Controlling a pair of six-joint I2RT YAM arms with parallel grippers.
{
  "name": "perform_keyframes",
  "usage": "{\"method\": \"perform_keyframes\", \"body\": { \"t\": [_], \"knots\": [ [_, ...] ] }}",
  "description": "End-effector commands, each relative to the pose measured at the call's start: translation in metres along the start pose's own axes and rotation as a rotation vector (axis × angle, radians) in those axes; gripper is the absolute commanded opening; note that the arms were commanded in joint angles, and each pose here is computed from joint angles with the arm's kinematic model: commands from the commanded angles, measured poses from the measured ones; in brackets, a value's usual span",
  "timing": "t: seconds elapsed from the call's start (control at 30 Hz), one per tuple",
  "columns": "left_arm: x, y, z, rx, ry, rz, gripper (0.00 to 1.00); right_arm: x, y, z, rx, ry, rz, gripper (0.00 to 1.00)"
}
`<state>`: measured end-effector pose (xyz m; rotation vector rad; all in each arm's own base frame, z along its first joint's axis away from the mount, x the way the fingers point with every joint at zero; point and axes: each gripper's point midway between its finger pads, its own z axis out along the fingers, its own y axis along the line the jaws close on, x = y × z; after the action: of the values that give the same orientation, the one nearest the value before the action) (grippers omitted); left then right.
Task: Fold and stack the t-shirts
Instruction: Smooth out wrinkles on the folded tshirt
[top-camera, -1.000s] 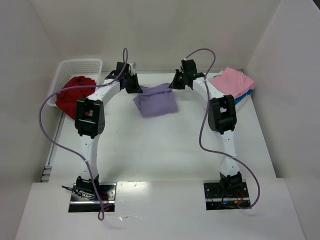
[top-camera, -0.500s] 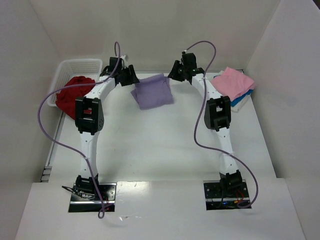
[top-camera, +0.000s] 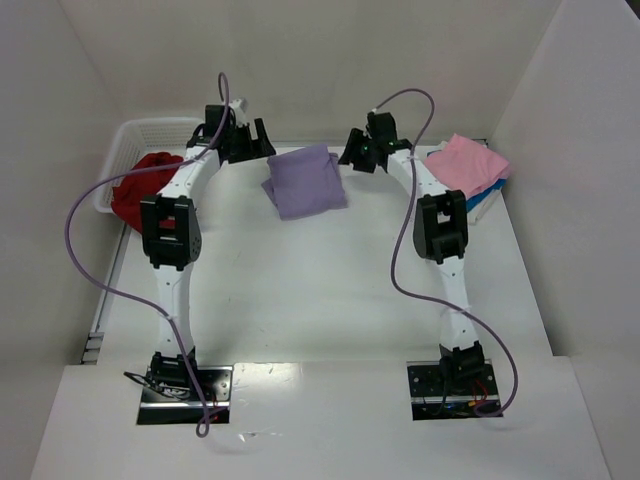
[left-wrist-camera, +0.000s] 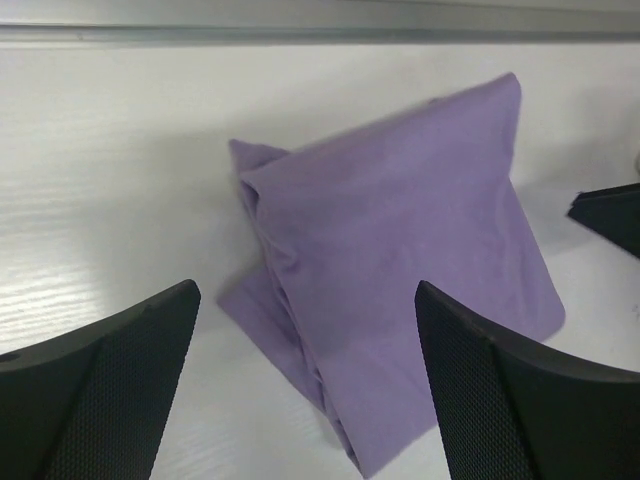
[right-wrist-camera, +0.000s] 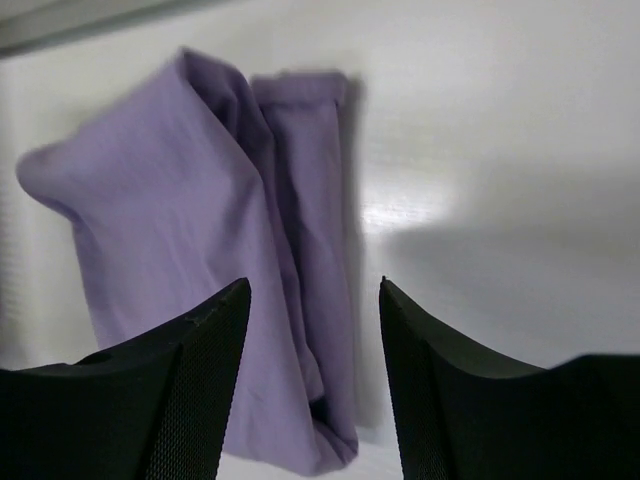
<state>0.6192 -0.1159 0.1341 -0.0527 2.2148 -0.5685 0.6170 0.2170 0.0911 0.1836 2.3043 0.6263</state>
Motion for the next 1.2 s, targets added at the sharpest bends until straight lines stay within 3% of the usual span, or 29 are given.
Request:
{"method": "perform_keyframes", "body": {
  "t": [0.0, 0.07, 0.1, 0.3, 0.33, 0.5, 0.97, 1.17],
  "knots": [
    [0.004, -0.031, -0.016, 0.091, 0.017, 0.048, 0.96, 0.014, -0.002, -0.023, -0.011, 0.009, 0.013, 0.60],
    [0.015, -0.038, -0.016, 0.107, 0.041, 0.049, 0.96, 0.012, 0.003, -0.038, -0.030, -0.024, 0.005, 0.59],
    [0.023, -0.042, -0.013, 0.112, 0.058, 0.051, 0.96, 0.037, -0.009, -0.036, -0.013, 0.026, 0.025, 0.59],
    [0.047, -0.042, -0.001, 0.105, 0.097, 0.015, 0.96, 0.077, -0.009, -0.045, -0.038, 0.086, 0.033, 0.53],
    [0.050, -0.047, 0.003, 0.111, 0.103, 0.011, 0.96, 0.087, -0.006, -0.044, -0.044, 0.106, 0.030, 0.48],
    [0.065, -0.044, 0.002, 0.086, 0.142, 0.003, 0.96, 0.101, 0.006, -0.043, -0.064, 0.136, 0.023, 0.39],
    [0.119, -0.060, -0.025, 0.101, 0.276, 0.040, 0.97, 0.165, 0.015, -0.081, -0.065, 0.248, -0.019, 0.11],
    [0.151, -0.066, -0.052, 0.097, 0.341, 0.043, 0.93, 0.180, 0.011, -0.100, -0.054, 0.259, -0.024, 0.07]
  ]
}}
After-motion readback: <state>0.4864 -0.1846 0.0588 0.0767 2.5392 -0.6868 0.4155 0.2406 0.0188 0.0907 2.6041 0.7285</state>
